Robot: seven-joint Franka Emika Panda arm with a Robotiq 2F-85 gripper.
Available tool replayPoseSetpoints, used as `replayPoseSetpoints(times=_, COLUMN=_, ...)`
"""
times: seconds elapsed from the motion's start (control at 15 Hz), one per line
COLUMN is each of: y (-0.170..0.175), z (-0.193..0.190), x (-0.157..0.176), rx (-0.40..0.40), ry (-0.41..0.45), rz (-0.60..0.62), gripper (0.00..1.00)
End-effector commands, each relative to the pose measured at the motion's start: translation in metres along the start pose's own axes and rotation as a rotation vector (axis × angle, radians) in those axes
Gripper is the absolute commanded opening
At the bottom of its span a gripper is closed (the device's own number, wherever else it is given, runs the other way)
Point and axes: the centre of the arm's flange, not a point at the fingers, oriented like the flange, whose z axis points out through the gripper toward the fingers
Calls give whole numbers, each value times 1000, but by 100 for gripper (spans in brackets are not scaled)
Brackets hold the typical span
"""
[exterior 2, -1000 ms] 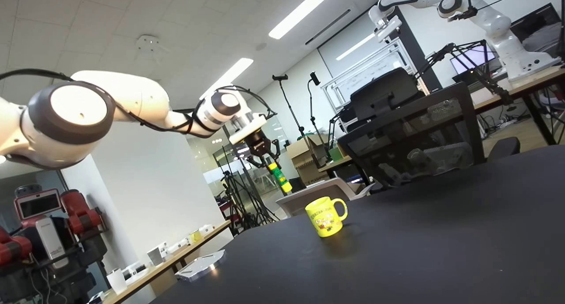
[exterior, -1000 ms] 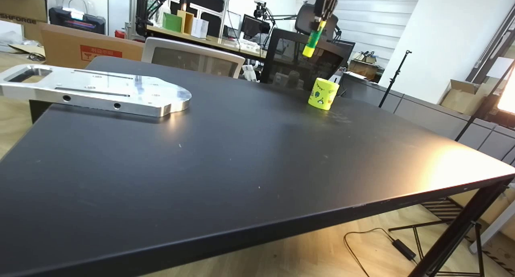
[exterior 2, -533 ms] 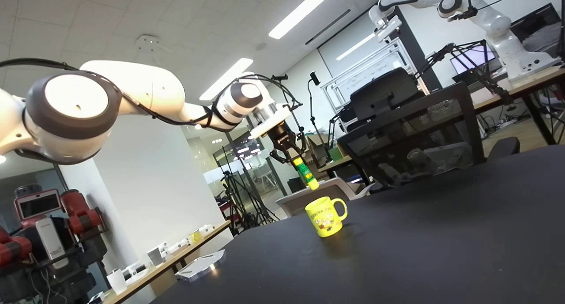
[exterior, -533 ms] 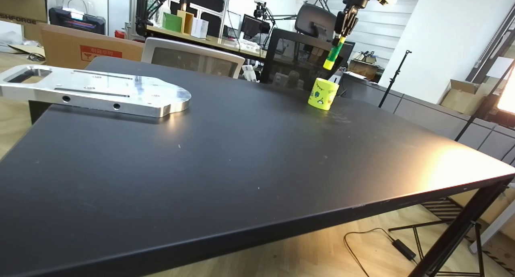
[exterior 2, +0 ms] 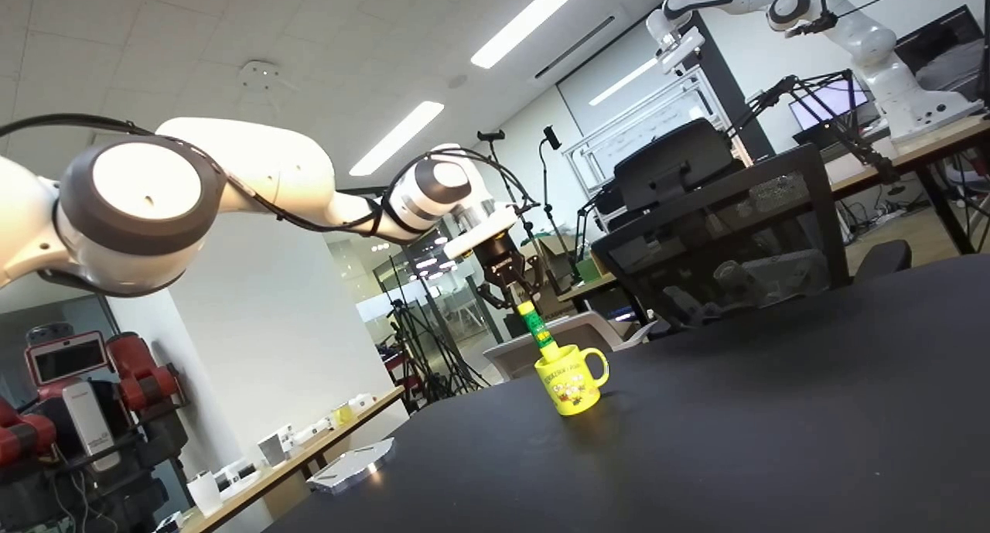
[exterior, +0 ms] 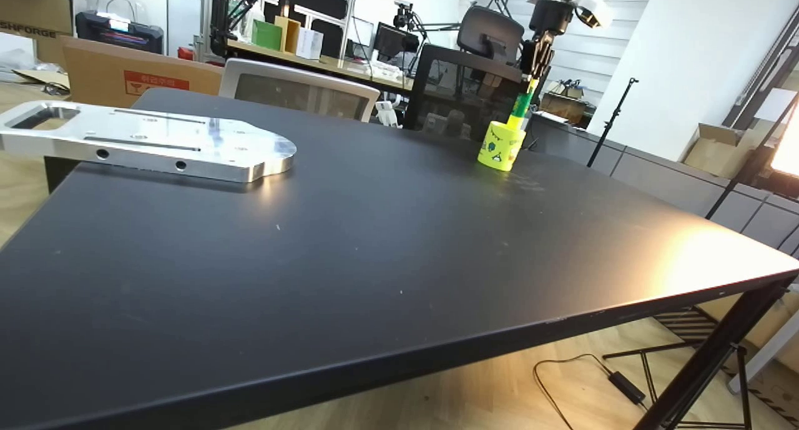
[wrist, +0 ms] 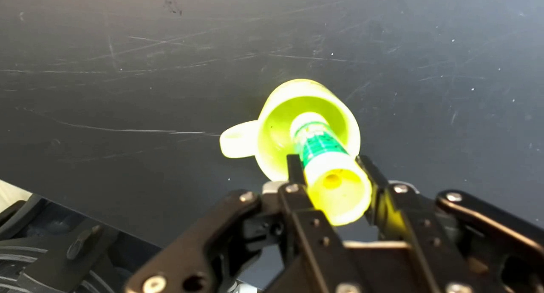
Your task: Pick the bottle on the table and put it in the mug
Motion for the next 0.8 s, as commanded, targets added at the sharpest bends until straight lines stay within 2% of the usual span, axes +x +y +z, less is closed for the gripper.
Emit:
replayPoseSetpoints(times=0.0, y=-4, z=8, x=3, rx=6, ry=-9, rz=14, gripper=9)
replayPoseSetpoints(times=0.6, y=-13, z=47, x=6, rx=25, ry=-37, rz=1, gripper=9)
replayPoseSetpoints(times=0.67, y=-14, z=47, x=6, rx=25, ry=-36, rz=3, gripper=59)
replayPoseSetpoints(times=0.73, y=-14, z=46, x=6, rx=23, ry=-33, rz=2, gripper=60)
